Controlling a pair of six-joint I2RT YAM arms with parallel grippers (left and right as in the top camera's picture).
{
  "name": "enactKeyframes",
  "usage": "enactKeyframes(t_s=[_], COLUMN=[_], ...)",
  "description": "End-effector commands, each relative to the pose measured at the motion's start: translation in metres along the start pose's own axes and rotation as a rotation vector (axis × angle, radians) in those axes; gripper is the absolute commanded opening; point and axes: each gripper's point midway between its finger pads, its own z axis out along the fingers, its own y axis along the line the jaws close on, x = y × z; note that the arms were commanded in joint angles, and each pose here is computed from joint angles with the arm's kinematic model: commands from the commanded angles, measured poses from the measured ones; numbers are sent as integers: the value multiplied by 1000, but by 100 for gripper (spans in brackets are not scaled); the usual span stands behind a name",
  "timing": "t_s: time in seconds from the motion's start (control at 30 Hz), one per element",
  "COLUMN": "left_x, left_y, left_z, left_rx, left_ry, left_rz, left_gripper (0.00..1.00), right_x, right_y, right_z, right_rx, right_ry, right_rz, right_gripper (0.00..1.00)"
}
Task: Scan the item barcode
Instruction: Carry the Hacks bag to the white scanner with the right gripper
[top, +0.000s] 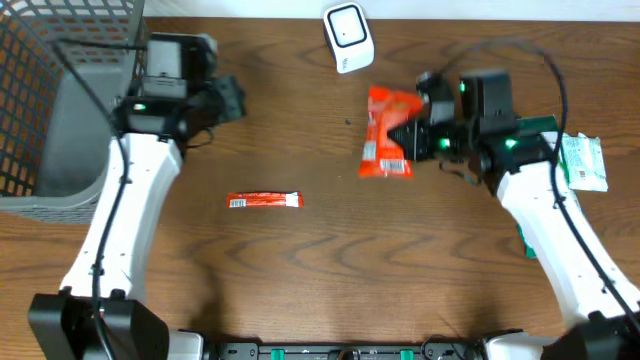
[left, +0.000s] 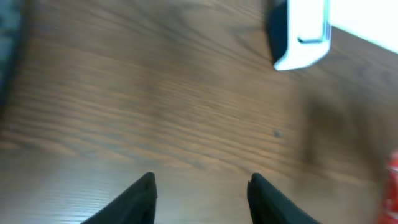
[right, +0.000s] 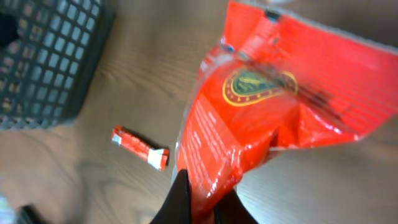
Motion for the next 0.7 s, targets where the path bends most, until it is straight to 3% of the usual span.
enactKeyframes(t_s=[0.0, 0.03, 0.07, 0.13, 0.4, 0.67], left_x=[-10, -11, -13, -14, -14, -14], left_y=[17, 21, 26, 29, 30, 30], left_z=[-7, -8, -9, -10, -10, -10], left_rx=[-30, -36, -43, -48, -48, -48], left_ry=[-26, -30, -34, -37, -36, -36], left_rz=[-20, -29, -39, -45, -45, -45], left_gripper=[59, 63, 73, 77, 81, 82], right_x=[-44, -53, -67, -83, -153, -186], right_y=[19, 24, 33, 42, 58, 56], right_z=[-31, -35, -38, -38, -19, 42], right_rx=[145, 177, 217, 248, 496, 698], right_ry=[-119, -134, -149, -157, -156, -187], right_rz=[-220, -250, -307, -366, -616, -863], right_gripper=[1, 1, 1, 1, 1, 1])
